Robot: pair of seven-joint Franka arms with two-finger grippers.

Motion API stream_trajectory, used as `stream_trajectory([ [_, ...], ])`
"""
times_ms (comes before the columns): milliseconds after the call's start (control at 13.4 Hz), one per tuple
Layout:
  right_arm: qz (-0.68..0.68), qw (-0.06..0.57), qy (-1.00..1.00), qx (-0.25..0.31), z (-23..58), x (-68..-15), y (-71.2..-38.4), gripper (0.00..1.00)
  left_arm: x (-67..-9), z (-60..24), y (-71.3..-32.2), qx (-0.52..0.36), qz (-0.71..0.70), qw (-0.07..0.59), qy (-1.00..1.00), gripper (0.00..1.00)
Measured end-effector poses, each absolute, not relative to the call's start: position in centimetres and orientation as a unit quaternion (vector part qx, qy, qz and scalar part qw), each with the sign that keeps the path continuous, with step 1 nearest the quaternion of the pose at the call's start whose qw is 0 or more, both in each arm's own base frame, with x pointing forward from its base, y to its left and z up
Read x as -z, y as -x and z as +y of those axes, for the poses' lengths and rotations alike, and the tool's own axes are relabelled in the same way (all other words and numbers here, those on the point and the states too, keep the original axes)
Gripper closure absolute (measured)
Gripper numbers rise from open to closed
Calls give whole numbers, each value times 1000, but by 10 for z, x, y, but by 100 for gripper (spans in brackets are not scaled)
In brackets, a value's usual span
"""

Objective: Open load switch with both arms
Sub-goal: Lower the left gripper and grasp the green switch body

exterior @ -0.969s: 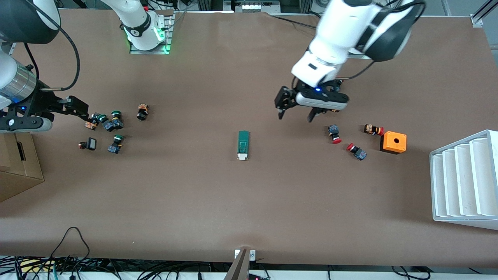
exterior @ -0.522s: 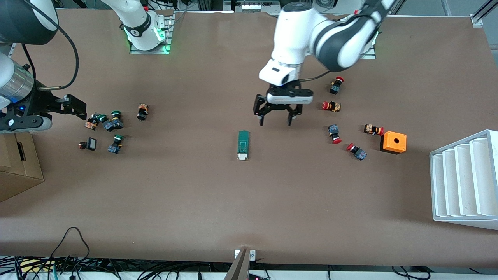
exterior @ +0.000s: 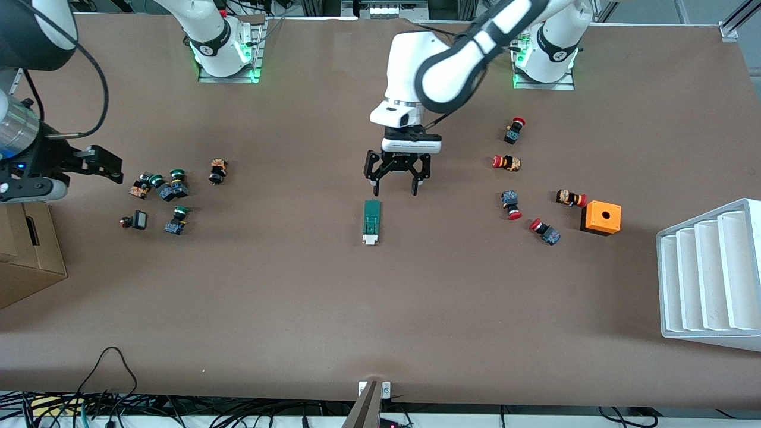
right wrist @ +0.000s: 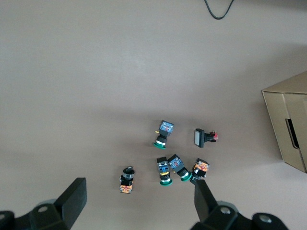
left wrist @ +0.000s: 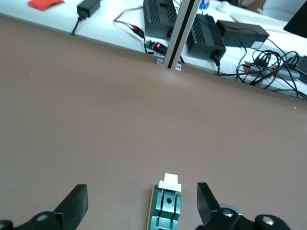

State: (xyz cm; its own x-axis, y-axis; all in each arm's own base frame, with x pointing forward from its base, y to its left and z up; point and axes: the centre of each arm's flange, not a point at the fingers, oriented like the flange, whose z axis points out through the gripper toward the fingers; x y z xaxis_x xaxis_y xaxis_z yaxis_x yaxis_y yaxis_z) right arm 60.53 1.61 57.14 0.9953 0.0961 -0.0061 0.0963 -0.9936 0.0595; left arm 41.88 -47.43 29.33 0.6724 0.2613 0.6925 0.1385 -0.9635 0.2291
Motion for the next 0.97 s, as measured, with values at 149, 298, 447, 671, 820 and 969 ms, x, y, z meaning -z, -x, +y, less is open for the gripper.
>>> stream_trajectory([
  [149, 45, 30, -999, 2, 11, -571, -605, 0, -265, -485, -404, -424, 107, 69, -897, 0],
  [298, 45, 30, -999, 6, 11, -571, -604, 0, -235, -496, -387, -452, 103, 68, -884, 0],
  [447, 38, 30, -999, 16, 4, -569, -602, 0, -212, -503, -375, -465, 89, 70, -878, 0],
  [671, 27, 30, -999, 24, -7, -563, -604, 0, -181, -512, -359, -497, 76, 71, -862, 0],
  [820, 25, 31, -999, 33, -8, -551, -609, 0, -160, -520, -345, -505, 71, 70, -857, 0],
  [969, 28, 32, -998, 40, -5, -536, -617, 1, -144, -524, -338, -513, 69, 58, -854, 0],
])
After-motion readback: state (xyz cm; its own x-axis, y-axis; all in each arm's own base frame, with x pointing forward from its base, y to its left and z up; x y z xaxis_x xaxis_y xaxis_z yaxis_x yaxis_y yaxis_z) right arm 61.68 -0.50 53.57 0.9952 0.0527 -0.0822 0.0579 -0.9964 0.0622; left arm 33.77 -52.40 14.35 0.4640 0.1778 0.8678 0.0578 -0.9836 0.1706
